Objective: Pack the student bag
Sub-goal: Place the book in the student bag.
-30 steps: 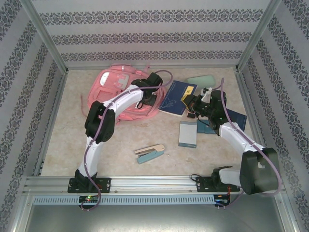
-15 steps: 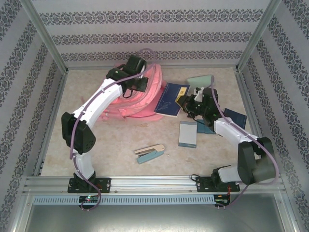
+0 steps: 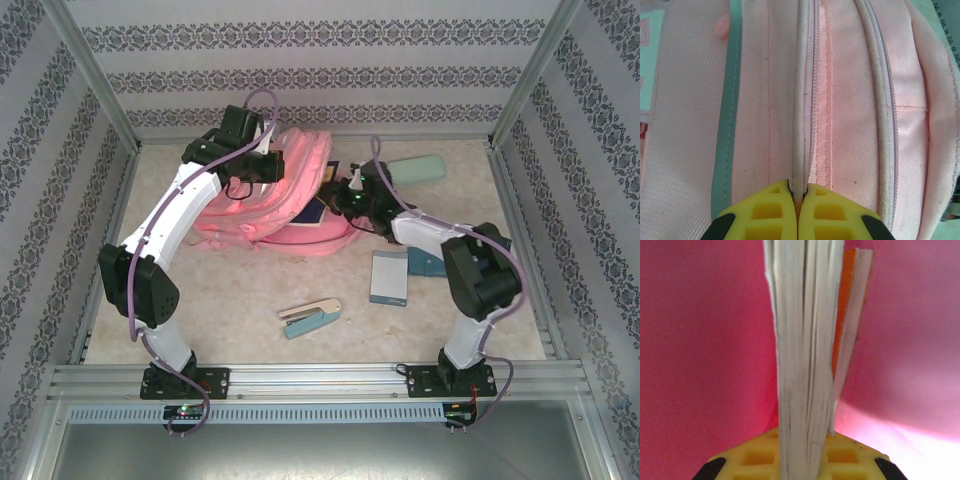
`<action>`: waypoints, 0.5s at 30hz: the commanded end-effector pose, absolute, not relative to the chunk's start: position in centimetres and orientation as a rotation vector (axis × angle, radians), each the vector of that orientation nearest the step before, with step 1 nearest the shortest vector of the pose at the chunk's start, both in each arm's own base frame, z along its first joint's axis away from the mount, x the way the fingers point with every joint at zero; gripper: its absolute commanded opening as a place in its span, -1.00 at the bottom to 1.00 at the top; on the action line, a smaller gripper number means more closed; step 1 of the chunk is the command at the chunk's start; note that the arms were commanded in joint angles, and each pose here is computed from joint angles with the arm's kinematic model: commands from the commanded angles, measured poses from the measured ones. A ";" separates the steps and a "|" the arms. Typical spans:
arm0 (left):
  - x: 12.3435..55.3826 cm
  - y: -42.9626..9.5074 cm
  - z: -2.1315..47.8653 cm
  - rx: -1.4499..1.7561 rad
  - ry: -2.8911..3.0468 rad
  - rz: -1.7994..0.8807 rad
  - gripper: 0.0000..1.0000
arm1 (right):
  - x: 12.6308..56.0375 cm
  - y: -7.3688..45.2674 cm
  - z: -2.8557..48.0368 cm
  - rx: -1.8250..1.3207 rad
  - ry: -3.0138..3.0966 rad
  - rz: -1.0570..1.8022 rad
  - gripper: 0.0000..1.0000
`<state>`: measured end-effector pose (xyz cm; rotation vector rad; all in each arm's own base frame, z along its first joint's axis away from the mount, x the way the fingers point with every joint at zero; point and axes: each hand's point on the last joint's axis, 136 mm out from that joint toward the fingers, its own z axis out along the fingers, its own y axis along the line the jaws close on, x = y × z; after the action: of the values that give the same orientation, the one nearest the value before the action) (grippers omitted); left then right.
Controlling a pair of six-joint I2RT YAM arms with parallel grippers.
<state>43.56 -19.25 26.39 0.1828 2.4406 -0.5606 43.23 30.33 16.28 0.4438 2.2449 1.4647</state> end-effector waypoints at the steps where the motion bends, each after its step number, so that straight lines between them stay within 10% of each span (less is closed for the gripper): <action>1: 44.7 -19.8 31.2 0.152 2.271 -0.659 -1.00 | 45.9 32.1 17.8 0.511 2.110 1.491 -1.00; 15: 45.3 -20.9 32.3 0.114 2.240 -0.765 -1.00 | 50.6 40.5 12.5 0.632 2.134 1.529 -1.00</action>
<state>44.03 -19.51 27.02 0.0871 2.4251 -0.6475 49.71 38.83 11.54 0.6174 2.1906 1.4920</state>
